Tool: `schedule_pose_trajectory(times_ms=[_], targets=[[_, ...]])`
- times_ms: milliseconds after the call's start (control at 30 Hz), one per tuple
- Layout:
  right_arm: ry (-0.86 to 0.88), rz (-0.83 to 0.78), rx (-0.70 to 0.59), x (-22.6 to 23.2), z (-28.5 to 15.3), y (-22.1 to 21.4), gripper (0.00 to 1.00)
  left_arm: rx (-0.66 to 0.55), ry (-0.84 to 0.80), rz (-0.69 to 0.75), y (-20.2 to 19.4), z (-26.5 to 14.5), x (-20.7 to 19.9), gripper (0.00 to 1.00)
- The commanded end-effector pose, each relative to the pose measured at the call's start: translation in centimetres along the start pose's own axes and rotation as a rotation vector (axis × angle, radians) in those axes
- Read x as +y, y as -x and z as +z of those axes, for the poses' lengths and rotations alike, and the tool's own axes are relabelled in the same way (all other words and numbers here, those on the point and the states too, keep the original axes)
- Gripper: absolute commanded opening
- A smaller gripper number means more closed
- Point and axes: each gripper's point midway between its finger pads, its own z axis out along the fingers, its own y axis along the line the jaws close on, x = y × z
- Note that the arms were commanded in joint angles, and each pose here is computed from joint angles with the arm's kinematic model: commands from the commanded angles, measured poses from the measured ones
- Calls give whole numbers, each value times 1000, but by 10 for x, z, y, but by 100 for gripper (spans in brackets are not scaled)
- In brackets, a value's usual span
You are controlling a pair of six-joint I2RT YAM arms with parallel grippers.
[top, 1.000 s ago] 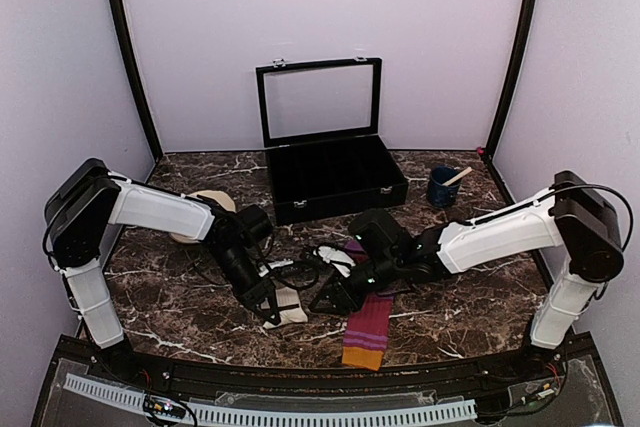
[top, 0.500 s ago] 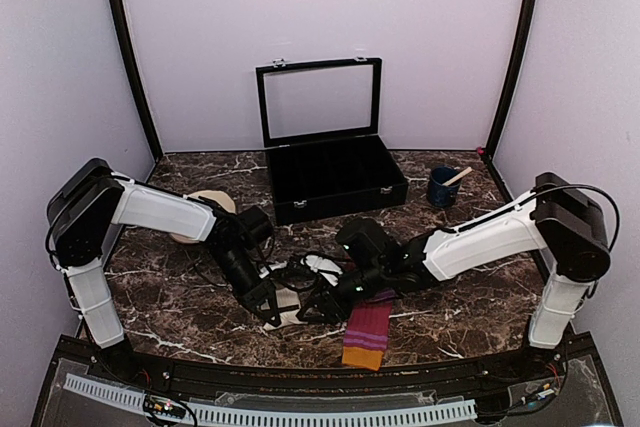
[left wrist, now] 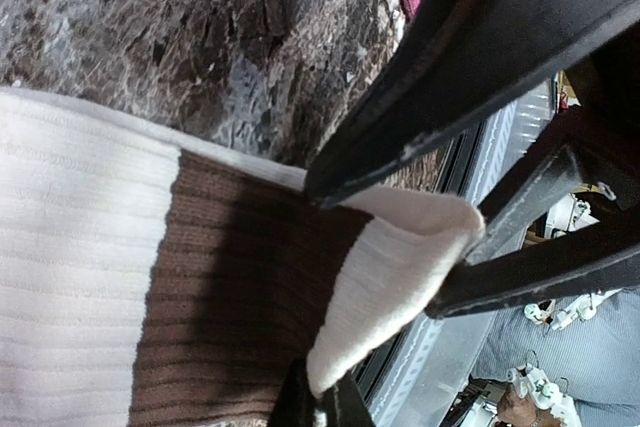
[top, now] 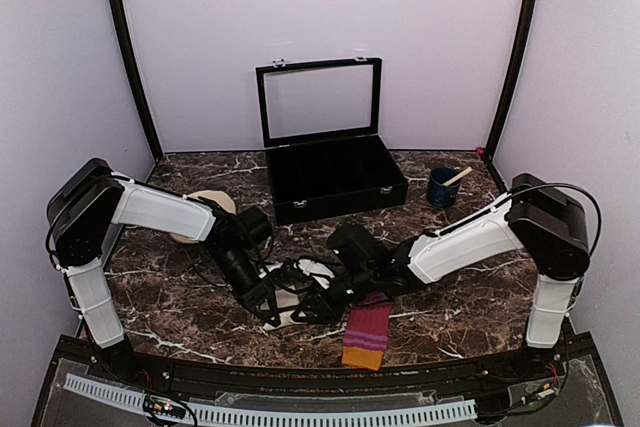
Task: Roll the socks
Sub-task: Roll the sock at the center of the board.
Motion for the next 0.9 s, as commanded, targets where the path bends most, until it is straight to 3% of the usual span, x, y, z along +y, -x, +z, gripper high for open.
schedule_pose_trajectory(times_ms=[0, 233, 333, 533, 867], targets=[[41, -18, -38, 8, 5, 13, 36, 12, -25, -9, -6, 1, -2, 0], [77, -5, -17, 10, 10, 9, 10, 13, -20, -15, -5, 1, -2, 1], [84, 4, -9, 10, 10, 6, 1, 14, -4, -22, -4, 1, 1, 8], [90, 23, -5, 8, 7, 4, 0, 4, 29, -55, 0, 0, 6, 35], [80, 49, -2, 4, 2, 2, 0, -118, 79, -128, 18, -7, 10, 59]])
